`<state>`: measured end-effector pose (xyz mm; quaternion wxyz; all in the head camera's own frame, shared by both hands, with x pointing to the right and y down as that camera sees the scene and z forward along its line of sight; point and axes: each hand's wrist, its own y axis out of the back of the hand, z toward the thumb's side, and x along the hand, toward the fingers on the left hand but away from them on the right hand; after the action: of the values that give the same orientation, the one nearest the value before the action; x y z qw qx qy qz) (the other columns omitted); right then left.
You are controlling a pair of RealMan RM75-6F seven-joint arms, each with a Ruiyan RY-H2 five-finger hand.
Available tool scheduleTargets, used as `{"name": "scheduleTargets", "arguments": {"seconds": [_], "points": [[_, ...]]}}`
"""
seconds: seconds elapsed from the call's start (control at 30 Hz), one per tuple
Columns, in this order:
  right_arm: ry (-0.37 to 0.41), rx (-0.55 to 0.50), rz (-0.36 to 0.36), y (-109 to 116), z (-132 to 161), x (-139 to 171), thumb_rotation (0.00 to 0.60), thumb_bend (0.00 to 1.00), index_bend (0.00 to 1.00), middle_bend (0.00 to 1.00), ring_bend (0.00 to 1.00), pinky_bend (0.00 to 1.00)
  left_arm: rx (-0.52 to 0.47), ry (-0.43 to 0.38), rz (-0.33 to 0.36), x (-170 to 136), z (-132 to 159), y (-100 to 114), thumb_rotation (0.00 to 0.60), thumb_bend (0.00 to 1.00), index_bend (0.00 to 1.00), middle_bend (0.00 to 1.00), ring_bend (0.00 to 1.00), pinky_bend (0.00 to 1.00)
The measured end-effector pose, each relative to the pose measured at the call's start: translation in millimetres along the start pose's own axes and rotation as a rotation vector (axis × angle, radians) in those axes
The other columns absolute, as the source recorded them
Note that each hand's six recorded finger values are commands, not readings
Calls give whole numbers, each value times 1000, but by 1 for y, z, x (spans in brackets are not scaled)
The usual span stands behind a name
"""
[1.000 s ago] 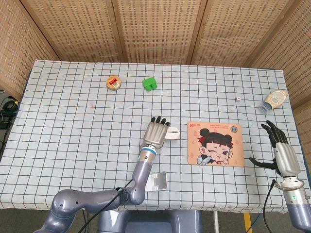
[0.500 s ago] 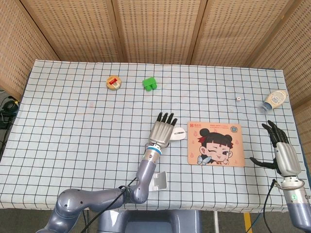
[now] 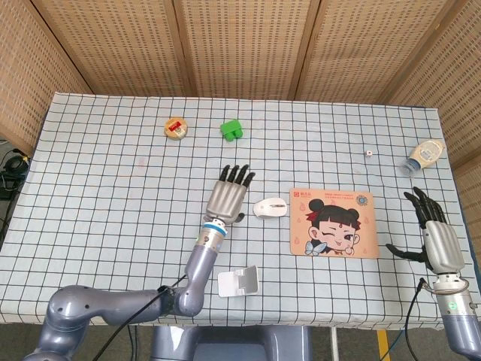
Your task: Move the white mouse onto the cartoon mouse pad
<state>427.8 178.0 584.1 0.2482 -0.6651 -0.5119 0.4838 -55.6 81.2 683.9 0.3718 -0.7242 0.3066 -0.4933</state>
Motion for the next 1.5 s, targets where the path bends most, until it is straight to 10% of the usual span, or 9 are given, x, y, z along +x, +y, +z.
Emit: {"name": "scheduleTargets", "arguments": {"seconds": [0.57, 1.13, 1.5], "points": [[-12, 54, 0, -9, 1, -2, 600, 119, 109, 0, 0, 0, 4, 200, 199, -131, -181, 61, 600, 198, 94, 0, 0, 0], [23, 92, -22, -14, 14, -8, 600, 119, 108, 0, 0, 0, -22, 355, 265, -240, -260, 48, 600, 198, 91, 0, 0, 0], [151, 156, -7, -29, 94, -52, 600, 119, 153, 23, 0, 0, -64, 369, 294, -246, -276, 57, 600, 199, 92, 0, 0, 0]]}}
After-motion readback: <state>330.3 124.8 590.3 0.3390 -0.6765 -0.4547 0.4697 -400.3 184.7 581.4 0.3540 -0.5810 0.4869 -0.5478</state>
